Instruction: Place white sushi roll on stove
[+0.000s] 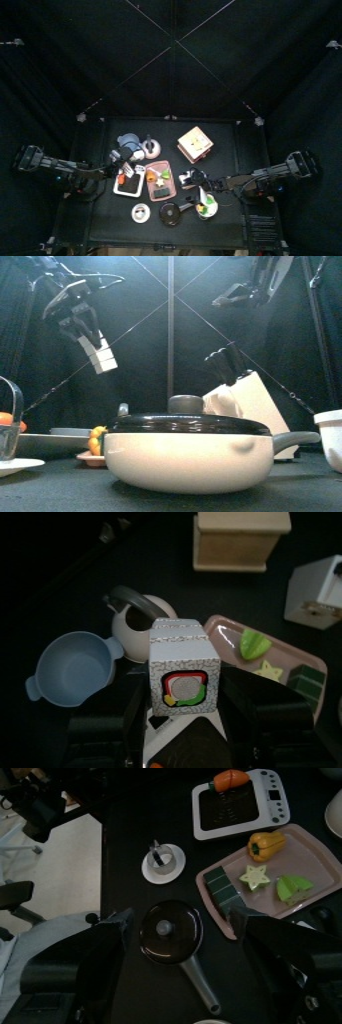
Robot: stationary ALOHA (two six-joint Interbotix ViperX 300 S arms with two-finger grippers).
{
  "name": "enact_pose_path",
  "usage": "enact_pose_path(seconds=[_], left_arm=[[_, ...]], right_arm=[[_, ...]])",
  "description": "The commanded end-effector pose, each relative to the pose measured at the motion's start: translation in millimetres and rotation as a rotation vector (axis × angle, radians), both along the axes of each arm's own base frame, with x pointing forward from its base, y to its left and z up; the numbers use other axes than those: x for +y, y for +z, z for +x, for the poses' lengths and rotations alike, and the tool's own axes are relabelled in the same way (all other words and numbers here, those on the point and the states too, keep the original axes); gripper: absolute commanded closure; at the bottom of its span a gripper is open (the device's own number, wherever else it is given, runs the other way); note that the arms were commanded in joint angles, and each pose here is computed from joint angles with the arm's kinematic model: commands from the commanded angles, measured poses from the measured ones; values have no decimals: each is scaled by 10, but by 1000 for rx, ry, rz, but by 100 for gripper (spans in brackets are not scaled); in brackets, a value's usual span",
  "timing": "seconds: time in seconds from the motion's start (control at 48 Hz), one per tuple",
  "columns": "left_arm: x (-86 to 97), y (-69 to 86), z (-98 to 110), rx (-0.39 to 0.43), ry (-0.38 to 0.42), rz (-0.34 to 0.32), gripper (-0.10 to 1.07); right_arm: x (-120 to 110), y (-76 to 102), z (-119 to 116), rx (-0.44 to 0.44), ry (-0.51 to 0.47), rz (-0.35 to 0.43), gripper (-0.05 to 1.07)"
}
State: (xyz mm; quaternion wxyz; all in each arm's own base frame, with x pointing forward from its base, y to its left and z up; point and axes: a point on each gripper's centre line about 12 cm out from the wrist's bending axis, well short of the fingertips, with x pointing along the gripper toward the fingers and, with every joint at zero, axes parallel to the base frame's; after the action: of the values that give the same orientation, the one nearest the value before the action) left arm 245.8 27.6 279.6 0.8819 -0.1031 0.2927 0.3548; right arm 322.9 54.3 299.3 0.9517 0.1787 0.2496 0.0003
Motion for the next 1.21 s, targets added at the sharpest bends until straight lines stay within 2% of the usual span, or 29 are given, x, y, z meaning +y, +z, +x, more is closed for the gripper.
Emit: enact_pose_path(seconds=[0.0, 0.083, 0.167, 0.375, 0.562, 0.729, 0.833, 1.0, 1.188], left_arm=[[-172, 32, -21, -64, 28, 64, 39], [-332, -93, -55, -80, 55, 82, 39], [-449, -238, -66, -63, 85, 88, 39], [-691, -669, 15, 62, 227, 133, 39], [-932, -966, 160, 164, 304, 144, 38], [-1065, -1077, 236, 205, 357, 174, 37], [-1113, -1152, 251, 197, 398, 156, 37], [-1103, -1258, 192, 157, 469, 136, 37], [-1074, -1287, 136, 145, 466, 127, 35]], right_arm=[[-11, 109, -23, -37, -1, 9, -2], [-11, 103, -24, -35, -1, 9, -2], [-6, 93, -28, -34, 1, 9, -2], [1, 45, -37, -40, 9, 12, -2], [2, 21, -40, -36, 10, 12, -2], [4, 1, -33, -32, 11, 11, -2], [5, -34, -40, -27, 13, 11, -2], [10, -60, -42, -30, 17, 12, -2], [11, -59, -41, -32, 18, 13, -2]])
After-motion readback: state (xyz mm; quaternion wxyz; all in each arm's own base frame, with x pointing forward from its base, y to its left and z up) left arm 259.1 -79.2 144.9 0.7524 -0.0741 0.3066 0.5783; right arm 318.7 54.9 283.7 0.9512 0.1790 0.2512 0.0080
